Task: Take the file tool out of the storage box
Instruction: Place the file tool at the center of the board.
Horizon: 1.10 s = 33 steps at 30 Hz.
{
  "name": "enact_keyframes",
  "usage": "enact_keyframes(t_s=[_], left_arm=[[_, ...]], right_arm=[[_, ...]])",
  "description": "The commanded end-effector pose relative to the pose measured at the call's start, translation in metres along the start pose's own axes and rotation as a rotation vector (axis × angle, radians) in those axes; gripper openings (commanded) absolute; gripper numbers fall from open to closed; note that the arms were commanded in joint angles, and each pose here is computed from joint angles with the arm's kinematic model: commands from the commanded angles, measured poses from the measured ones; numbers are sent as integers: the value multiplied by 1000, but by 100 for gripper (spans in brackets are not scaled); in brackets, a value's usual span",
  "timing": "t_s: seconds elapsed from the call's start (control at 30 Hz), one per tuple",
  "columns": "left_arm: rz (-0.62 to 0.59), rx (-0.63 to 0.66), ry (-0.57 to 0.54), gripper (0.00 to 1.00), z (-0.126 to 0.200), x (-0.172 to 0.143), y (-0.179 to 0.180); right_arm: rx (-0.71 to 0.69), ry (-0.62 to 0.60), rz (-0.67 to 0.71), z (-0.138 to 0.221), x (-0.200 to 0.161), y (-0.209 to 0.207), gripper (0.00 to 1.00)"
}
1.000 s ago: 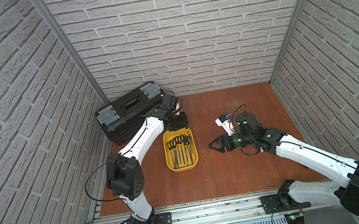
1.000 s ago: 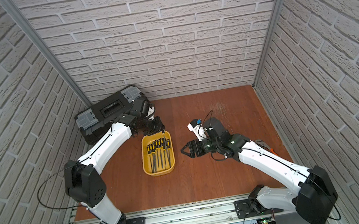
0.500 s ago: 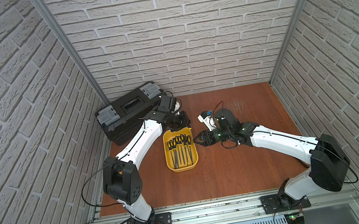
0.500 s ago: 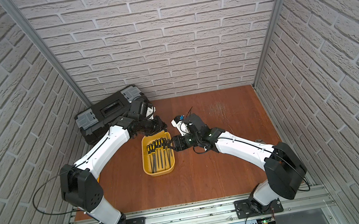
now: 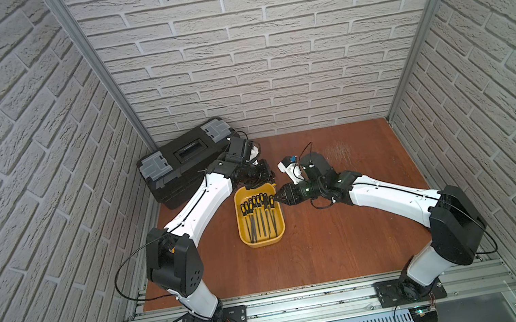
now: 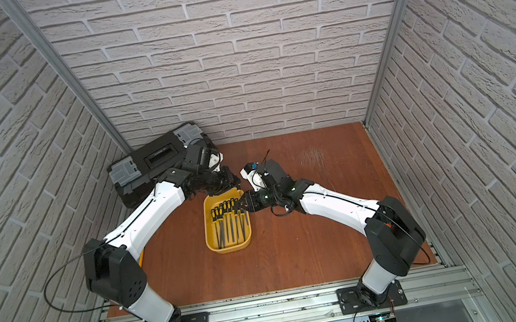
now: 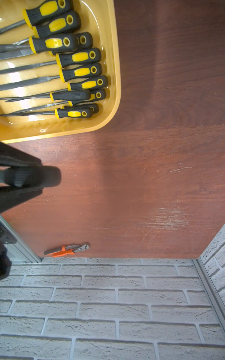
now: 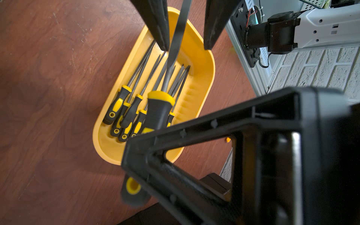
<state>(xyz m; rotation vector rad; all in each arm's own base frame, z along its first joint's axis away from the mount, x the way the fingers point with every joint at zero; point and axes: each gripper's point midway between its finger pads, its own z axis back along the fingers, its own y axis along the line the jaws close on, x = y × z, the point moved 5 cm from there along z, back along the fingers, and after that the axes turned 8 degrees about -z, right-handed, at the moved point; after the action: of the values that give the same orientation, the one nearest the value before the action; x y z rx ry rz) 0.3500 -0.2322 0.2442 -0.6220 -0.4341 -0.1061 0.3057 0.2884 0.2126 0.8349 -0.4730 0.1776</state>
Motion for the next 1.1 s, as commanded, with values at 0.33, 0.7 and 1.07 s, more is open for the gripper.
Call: enact_keyframes(t_s=[0.33,0.7,1.07], left_arm=[[-9,-33,-50,17,17,5,-6],[-5,-35,-50,17,17,4,-5],[0,-31,-50,25,16,4,-3]], right_arm=[[35,-16,27,-2,4,8,22],[32,-14,25,-2,3,8,14],[26,-20,31,1,4,8,10]])
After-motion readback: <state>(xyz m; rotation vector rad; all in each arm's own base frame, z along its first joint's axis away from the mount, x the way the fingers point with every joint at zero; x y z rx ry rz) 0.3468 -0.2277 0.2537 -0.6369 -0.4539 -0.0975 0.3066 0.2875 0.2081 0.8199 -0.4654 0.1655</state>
